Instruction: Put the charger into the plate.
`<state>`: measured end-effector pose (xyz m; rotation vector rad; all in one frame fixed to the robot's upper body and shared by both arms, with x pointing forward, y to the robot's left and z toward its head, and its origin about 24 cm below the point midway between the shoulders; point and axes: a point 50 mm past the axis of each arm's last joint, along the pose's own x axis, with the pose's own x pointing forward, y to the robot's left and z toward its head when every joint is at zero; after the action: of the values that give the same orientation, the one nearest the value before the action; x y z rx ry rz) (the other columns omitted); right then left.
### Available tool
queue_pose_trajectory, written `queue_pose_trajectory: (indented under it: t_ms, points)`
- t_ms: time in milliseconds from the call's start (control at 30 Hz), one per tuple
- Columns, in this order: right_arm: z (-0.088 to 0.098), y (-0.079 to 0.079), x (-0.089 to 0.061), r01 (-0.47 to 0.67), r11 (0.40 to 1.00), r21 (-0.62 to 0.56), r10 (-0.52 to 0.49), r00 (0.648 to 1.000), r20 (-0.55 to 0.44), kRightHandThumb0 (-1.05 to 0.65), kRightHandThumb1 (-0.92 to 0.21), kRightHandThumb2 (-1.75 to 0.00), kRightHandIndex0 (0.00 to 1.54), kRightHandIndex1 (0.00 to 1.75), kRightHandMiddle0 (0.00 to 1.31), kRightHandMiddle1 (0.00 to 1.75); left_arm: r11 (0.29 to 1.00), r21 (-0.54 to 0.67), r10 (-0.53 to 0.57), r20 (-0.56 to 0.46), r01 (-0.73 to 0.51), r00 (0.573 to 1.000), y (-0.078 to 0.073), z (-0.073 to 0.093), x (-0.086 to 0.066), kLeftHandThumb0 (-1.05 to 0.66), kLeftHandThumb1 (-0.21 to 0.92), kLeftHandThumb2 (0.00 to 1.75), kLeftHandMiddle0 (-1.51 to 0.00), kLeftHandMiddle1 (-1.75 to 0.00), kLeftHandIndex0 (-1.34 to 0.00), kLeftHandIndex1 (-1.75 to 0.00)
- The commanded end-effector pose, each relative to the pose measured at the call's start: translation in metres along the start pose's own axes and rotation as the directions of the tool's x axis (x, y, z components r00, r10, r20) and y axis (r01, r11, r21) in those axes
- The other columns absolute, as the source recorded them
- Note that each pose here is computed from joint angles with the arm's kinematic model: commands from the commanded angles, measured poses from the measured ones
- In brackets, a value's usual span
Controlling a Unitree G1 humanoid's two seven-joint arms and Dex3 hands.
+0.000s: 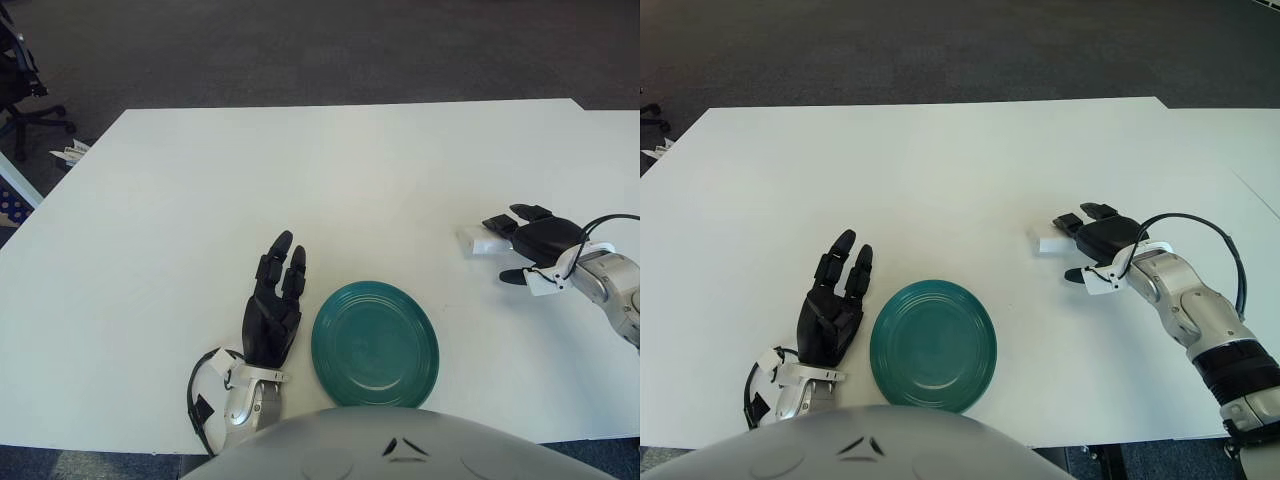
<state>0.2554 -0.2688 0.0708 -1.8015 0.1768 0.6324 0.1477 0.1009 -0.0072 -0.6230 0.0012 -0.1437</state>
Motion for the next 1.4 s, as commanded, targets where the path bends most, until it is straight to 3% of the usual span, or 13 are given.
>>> queue_pose_trajectory:
  t_ms: [0, 1367]
  points:
    - [-0.001, -0.001, 0.001, -0.021, 1.0, 0.001, 0.021, 1.0, 0.011, -1.05, -0.92, -0.8, 0.28, 0.01, 0.0, 0.56, 0.998, -0.059, 0.033, -0.03, -0.034, 0.999, -0.001, -0.014, 0.011, -0.99, 0.92, 1.11, -0.19, -0.01, 0.0, -0.61]
    - [-0.008, -0.027, 0.003, -0.006, 0.999, -0.04, 0.006, 1.0, 0.001, -1.05, -0.92, -0.81, 0.27, 0.0, 0.0, 0.52, 0.998, -0.055, 0.02, -0.04, -0.022, 0.999, -0.003, -0.014, 0.013, -0.99, 0.92, 1.14, -0.14, 0.0, 0.0, -0.48]
